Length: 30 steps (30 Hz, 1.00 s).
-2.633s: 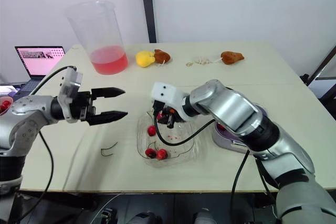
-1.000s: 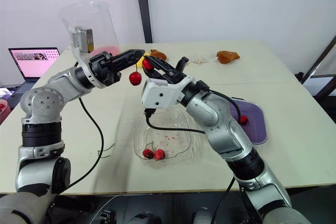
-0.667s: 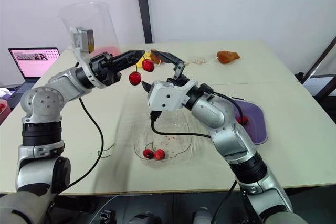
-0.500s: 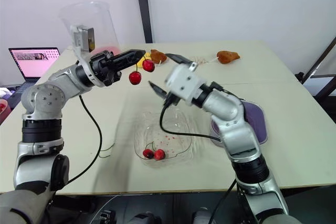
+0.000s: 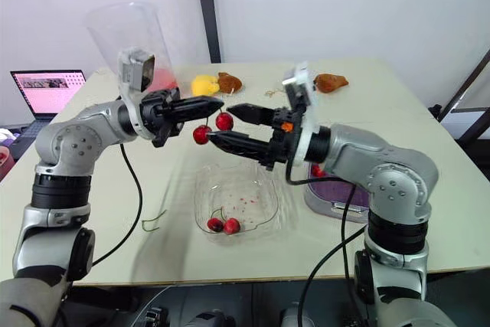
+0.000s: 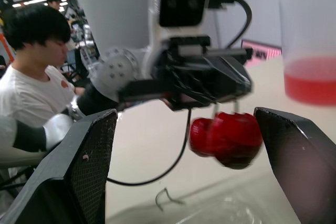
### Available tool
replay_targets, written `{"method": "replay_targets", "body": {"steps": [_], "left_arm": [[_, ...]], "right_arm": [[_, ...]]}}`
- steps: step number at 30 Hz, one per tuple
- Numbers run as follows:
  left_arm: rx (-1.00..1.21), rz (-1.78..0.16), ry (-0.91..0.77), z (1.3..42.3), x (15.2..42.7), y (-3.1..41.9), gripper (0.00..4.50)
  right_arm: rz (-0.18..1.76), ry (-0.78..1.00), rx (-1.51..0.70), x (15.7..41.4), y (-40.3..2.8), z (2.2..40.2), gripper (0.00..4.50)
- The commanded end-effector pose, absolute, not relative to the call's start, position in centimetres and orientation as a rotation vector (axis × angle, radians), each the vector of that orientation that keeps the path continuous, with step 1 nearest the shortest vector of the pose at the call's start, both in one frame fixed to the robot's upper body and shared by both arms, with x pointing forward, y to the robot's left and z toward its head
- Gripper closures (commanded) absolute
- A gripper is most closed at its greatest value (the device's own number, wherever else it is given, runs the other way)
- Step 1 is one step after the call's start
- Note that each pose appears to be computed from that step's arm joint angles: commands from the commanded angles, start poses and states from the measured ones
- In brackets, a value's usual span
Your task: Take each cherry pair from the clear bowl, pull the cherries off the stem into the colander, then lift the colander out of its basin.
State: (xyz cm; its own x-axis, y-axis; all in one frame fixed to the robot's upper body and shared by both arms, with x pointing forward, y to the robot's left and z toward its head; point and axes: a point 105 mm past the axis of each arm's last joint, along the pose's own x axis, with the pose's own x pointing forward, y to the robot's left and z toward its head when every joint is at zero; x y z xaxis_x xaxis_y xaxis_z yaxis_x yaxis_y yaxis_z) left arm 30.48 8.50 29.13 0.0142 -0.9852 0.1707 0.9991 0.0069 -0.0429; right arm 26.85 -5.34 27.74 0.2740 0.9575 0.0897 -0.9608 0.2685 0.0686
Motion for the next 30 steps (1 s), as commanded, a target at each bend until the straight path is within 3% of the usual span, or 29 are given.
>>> {"method": "replay_targets", "body": {"steps": [1,10,11,13,15,23,27,30], "left_arm": [[-0.125,-1.596,-0.125,30.0,29.5,8.4,4.50],[-0.119,-1.631,-0.113,29.8,29.1,7.9,4.50],[-0.114,-1.636,-0.112,29.8,29.0,7.9,4.50],[-0.112,-1.642,-0.113,29.9,29.0,7.7,4.50],[-0.111,-1.644,-0.114,29.9,29.0,7.7,4.50],[-0.113,-1.656,-0.108,29.7,28.8,7.5,4.50],[-0.113,-1.657,-0.109,29.7,28.9,7.4,4.50],[-0.114,-1.658,-0.110,29.7,28.9,7.3,4.50]], "right_arm": [[1.278,-0.054,0.094,26.8,-5.3,28.2,0.05],[1.280,-0.008,0.069,27.2,-5.0,27.8,0.05],[1.280,0.003,0.057,27.2,-5.1,27.6,0.60],[1.278,0.013,0.047,27.2,-5.2,27.4,1.19],[1.281,0.016,0.041,27.1,-5.3,27.4,2.18],[1.278,0.009,0.045,27.1,-5.3,27.6,2.18],[1.285,0.007,0.052,27.0,-5.2,27.6,3.30],[1.279,0.006,0.047,27.0,-5.2,27.6,3.30]]}}
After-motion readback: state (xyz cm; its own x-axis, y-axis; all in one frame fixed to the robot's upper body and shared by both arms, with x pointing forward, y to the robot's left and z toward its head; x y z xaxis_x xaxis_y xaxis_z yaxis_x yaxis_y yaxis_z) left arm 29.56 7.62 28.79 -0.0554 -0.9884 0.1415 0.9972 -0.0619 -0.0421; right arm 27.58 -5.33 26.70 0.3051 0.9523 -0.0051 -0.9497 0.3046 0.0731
